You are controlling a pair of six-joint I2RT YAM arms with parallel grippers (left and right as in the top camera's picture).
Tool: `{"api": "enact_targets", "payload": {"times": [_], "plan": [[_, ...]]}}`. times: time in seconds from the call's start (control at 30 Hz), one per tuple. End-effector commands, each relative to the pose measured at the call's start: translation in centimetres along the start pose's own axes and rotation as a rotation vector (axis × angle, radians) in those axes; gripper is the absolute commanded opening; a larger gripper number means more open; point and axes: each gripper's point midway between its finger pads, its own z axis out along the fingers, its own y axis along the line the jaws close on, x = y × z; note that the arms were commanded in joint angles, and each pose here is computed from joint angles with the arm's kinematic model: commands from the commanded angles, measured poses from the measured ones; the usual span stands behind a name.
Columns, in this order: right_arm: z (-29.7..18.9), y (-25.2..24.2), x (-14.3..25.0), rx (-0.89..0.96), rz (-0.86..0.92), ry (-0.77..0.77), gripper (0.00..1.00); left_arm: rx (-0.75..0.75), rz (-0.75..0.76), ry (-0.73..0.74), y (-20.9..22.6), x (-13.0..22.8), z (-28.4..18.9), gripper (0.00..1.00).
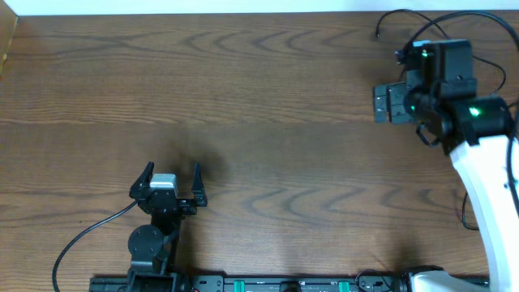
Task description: Untangle cables
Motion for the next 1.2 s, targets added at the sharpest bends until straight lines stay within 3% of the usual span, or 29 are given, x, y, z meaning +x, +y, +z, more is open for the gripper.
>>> {"api": "enact_targets", "payload": {"times": [0.0,0.27,0.57,0.87,1.17], "plan": [[-3.0,-0.3,-1.2,0.013,-0.011,-0.098,0.99,-0.037,0.008,0.053,0.7,1.6,0.0,0.98],[-5.8,0.1,-3.4,-0.027,0.005,-0.387,0.99,-0.037,0.008,0.053,0.7,1.6,0.0,0.98],[-5.1,1.0,-1.8,-0.106,0.105,-0.715,0.99,-0.037,0.008,0.053,0.7,1.6,0.0,0.98],[-2.8,1.1,2.9,-0.145,0.191,-0.858,0.99,-0.036,0.008,0.053,0.7,1.6,0.0,0.98],[-1.8,1.1,7.8,-0.142,0.199,-0.891,0.99,-0.037,0.008,0.053,0.7,1.6,0.0,0.98]]}}
